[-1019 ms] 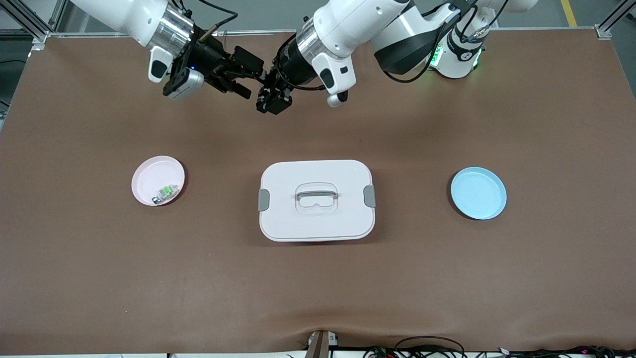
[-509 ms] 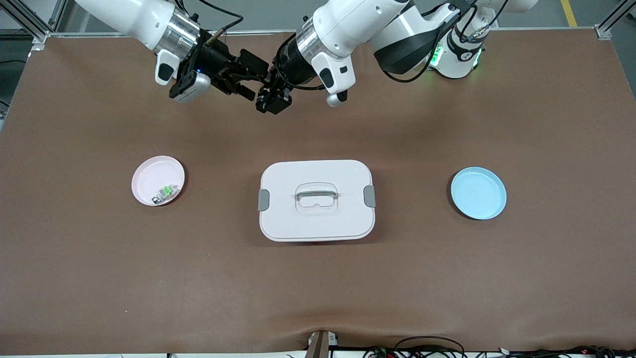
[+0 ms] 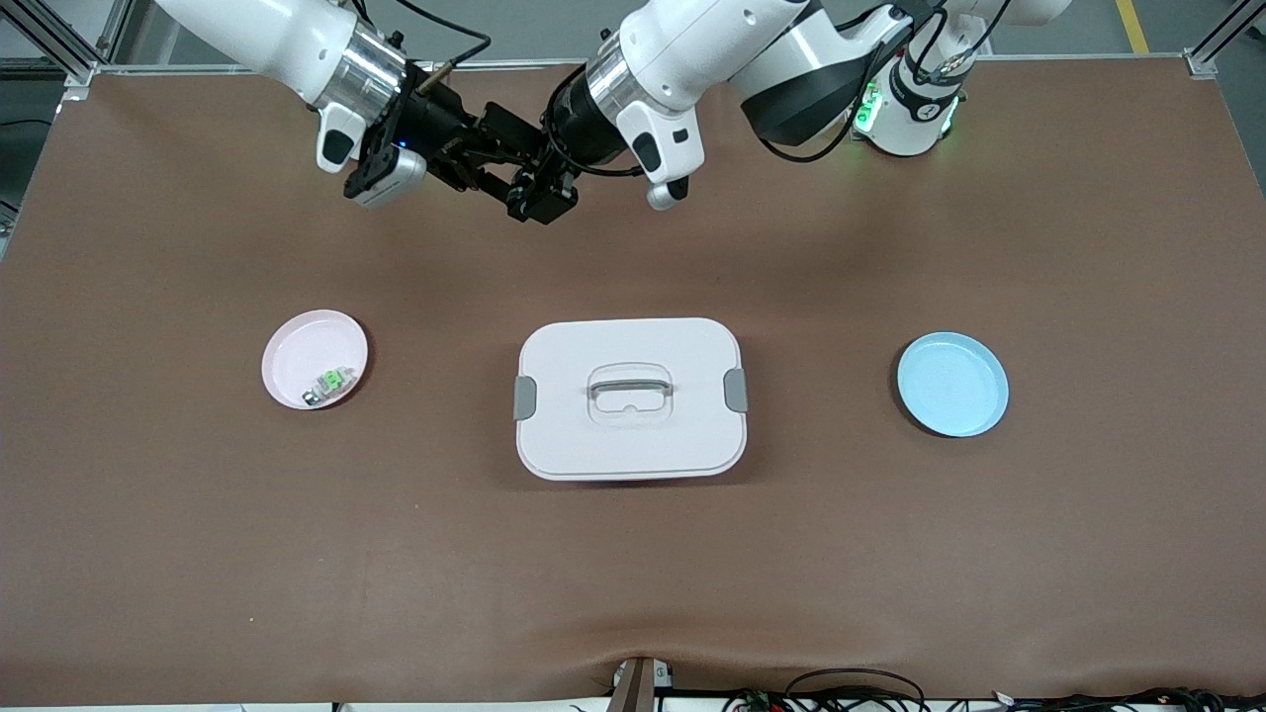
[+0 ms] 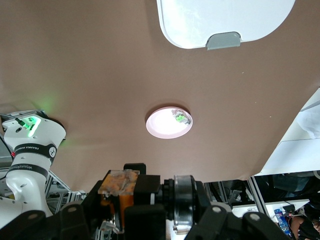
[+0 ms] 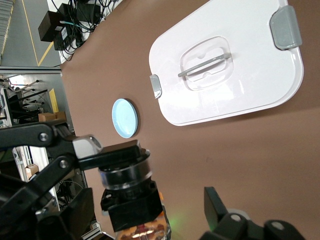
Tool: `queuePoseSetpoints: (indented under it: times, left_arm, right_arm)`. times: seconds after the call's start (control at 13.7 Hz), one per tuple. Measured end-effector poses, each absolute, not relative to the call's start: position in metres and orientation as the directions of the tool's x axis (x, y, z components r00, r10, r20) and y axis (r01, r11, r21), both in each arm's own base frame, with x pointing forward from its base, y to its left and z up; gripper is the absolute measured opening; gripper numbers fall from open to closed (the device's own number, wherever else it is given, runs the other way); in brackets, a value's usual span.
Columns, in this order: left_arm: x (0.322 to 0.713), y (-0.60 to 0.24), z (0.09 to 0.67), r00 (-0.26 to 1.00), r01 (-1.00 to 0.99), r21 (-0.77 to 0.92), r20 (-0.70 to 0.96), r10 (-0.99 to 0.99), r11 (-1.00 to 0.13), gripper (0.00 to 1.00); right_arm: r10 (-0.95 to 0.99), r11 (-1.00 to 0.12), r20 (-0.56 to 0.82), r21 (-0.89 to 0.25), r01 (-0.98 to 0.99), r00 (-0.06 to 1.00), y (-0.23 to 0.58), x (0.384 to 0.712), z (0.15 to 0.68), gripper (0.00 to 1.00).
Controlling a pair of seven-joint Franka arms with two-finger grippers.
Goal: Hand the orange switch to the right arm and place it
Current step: 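Close the right gripper on the orange switch beside the left gripper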
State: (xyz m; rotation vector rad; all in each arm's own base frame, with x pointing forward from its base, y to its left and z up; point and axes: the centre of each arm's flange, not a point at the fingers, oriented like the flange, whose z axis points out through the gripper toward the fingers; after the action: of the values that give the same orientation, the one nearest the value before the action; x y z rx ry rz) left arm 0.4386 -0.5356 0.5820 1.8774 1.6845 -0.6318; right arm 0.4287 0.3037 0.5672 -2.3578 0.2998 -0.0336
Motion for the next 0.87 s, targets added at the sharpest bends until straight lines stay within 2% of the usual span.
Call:
queuePoseSetpoints:
  times: [0.07, 0.15, 0.36, 0.44, 0.87]
  left_arm:
    - [0.4381, -0.536, 0.5821, 0.112, 0.994, 0.08, -0.66, 0.743, -0.079, 0.72]
    - [0.4379, -0.5363, 0.5819, 0.112, 0.994, 0.08, -0.659, 0.743, -0.079, 0.72]
    - [0.4381, -0.5369, 0.5805, 0.111, 0.994, 0.078, -0.66, 0.743, -0.08, 0.72]
    - [0.4381, -0.537, 0.5811, 0.11, 0.994, 0.077, -0.66, 0.743, -0.079, 0.72]
    - [0.4382, -0.537, 0.5812, 0.11, 0.994, 0.077, -0.66, 0.743, -0.079, 0.72]
  right_arm:
    - [-0.225, -0.694, -0.063, -0.69, -0.206, 0.972, 0.3037, 0.4287, 0.5673, 0.96]
    - [-0.232, -0.691, -0.07, -0.69, -0.216, 0.97, 0.3038, 0.4287, 0.5676, 0.88]
    - [-0.273, -0.672, -0.106, -0.69, -0.268, 0.956, 0.3045, 0.4291, 0.5721, 0.52]
    - [-0.266, -0.675, -0.099, -0.691, -0.259, 0.959, 0.3044, 0.4292, 0.5723, 0.49]
    - [-0.264, -0.676, -0.096, -0.692, -0.255, 0.96, 0.3044, 0.4292, 0.5725, 0.49]
